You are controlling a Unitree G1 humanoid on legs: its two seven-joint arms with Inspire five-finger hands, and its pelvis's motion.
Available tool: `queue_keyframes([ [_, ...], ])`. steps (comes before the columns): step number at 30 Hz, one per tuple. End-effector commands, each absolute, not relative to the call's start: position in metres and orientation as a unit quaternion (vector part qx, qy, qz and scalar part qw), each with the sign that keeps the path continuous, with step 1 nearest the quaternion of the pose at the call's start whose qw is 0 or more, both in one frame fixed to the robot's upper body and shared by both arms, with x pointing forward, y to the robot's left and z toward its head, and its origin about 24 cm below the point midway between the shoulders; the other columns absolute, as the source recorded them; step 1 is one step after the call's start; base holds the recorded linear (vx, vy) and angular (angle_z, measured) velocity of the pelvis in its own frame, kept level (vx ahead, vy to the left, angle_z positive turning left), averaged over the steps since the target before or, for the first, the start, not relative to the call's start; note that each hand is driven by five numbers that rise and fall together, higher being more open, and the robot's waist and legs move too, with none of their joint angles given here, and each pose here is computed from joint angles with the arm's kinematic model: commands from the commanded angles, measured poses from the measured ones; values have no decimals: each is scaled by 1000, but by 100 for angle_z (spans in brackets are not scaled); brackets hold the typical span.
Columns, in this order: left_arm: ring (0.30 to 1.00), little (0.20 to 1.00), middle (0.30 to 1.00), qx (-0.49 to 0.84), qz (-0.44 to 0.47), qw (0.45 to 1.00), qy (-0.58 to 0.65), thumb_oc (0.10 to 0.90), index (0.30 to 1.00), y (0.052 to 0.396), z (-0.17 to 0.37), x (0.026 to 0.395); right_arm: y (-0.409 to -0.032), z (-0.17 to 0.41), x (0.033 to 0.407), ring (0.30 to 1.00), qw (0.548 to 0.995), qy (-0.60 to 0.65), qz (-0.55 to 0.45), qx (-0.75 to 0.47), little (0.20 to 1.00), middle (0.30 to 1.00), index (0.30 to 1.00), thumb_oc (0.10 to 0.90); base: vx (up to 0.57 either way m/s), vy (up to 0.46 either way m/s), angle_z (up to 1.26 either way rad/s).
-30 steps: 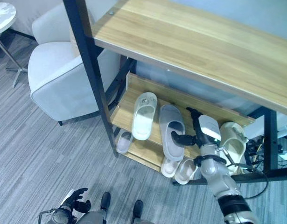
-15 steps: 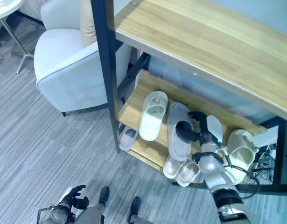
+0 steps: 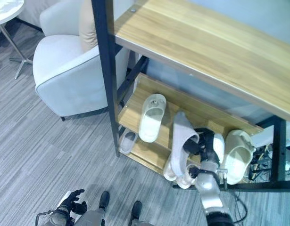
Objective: Arrange the slippers neatly on the shoe rack.
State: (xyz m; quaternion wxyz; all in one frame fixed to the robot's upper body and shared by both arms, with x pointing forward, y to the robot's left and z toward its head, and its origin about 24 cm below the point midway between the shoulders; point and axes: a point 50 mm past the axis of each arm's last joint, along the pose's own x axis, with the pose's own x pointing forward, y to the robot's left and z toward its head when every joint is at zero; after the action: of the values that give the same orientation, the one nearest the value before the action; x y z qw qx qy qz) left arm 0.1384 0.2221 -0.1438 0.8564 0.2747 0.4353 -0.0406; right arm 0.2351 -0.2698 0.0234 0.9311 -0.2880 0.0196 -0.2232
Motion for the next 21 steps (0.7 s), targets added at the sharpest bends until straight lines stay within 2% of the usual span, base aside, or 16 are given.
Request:
queue_keyframes([
  [1, 900, 900, 900, 242, -53, 865, 437, 800, 900, 198, -151, 133, -263, 89, 233, 300, 920, -158, -179, -312, 300, 300, 300, 400, -13, 1, -11],
  [3, 900, 900, 900, 236, -48, 867, 436, 800, 900, 199, -150, 132, -256, 90, 228, 300, 921, -162, -155, -319, 300, 300, 300, 400, -15, 1, -11],
  [6, 900, 900, 900, 210, -10, 888, 408, 800, 900, 208, -143, 139, -230, 94, 211, 300, 928, -189, -66, -314, 300, 300, 300, 400, -26, 13, -20],
  [13, 900, 900, 900, 193, 45, 922, 332, 800, 900, 226, -121, 159, -203, 79, 188, 300, 937, -162, 71, -300, 300, 300, 300, 400, -107, 6, -13],
  [18, 900, 900, 900, 189, 72, 941, 273, 800, 900, 230, -104, 176, -185, 59, 190, 300, 939, -122, 158, -280, 300, 300, 300, 400, -234, 19, -28],
  [21, 900, 900, 900, 153, 105, 957, 223, 800, 900, 227, -89, 194, -171, 39, 206, 300, 926, -83, 216, -297, 300, 300, 300, 400, -191, 34, -59],
])
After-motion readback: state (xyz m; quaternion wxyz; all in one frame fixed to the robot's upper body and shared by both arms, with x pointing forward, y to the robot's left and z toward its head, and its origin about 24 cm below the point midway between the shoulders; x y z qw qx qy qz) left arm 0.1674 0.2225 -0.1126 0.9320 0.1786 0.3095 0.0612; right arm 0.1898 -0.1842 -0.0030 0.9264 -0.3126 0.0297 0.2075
